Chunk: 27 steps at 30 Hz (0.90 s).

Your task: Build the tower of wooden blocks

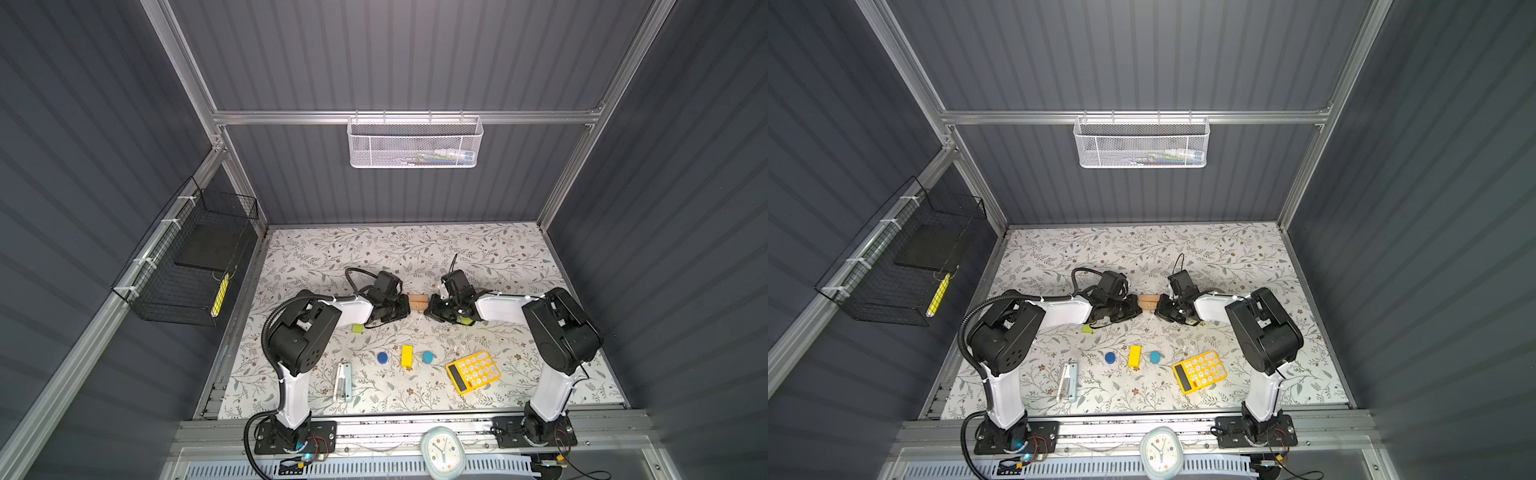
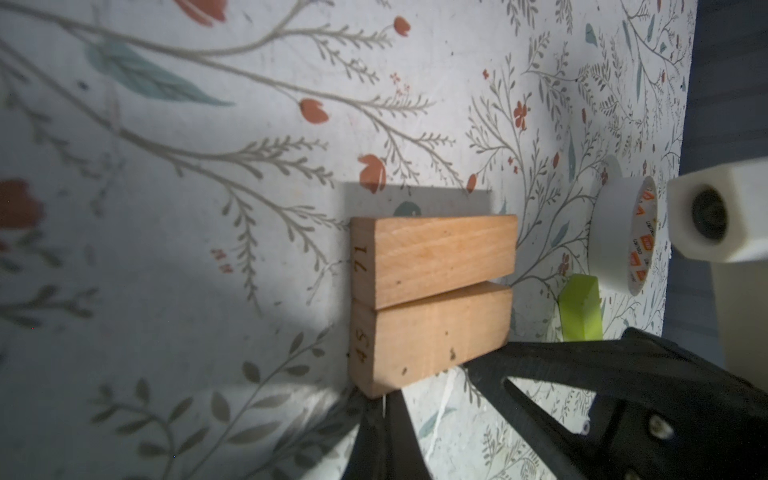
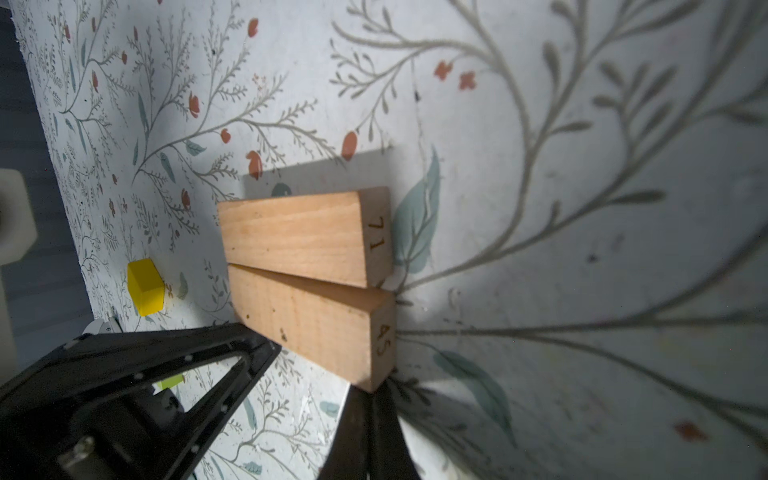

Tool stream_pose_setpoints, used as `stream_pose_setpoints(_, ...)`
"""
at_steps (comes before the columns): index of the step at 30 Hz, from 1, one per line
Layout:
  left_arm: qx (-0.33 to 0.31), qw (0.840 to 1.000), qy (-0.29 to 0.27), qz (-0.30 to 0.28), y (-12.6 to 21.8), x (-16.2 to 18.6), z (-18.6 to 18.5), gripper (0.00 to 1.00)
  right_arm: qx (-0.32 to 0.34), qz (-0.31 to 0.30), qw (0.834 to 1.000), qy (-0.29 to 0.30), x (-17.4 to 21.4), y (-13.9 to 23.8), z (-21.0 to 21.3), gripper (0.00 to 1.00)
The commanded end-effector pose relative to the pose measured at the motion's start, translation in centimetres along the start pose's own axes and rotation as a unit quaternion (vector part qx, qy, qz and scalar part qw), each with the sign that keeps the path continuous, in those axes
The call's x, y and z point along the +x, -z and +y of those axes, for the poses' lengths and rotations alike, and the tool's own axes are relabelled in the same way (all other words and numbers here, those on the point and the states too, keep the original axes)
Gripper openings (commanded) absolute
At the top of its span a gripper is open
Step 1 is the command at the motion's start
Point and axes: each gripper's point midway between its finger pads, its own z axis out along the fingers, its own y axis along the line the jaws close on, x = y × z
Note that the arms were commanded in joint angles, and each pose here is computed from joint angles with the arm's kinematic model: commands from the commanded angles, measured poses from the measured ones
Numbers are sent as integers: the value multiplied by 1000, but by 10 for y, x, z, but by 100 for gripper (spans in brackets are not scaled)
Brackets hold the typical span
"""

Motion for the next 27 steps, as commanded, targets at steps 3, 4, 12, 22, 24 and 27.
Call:
stream_pose_setpoints(3,-52,997,27,45,-11,27,36,0,32,7,999,-9,4,-7,-16,0)
stream_pose_setpoints(4,-52,997,27,45,-11,27,36,0,33,7,999,-10,4,-7,-16,0)
stream_pose_setpoints(12,-52,997,29,45,-11,28,37,0,36,7,999,-12,3,-8,-18,0)
stream_pose_setpoints(22,-53,997,30,45,-12,28,39,0,37,7,999,-14,4,-9,-19,0)
stream_pose_setpoints(24,-53,997,30,46,-13,29,39,0,37,8,999,-15,4,-9,-20,0)
stream_pose_setpoints(27,-54,997,30,47,-13,29,39,0,38,8,999,-15,4,-9,-20,0)
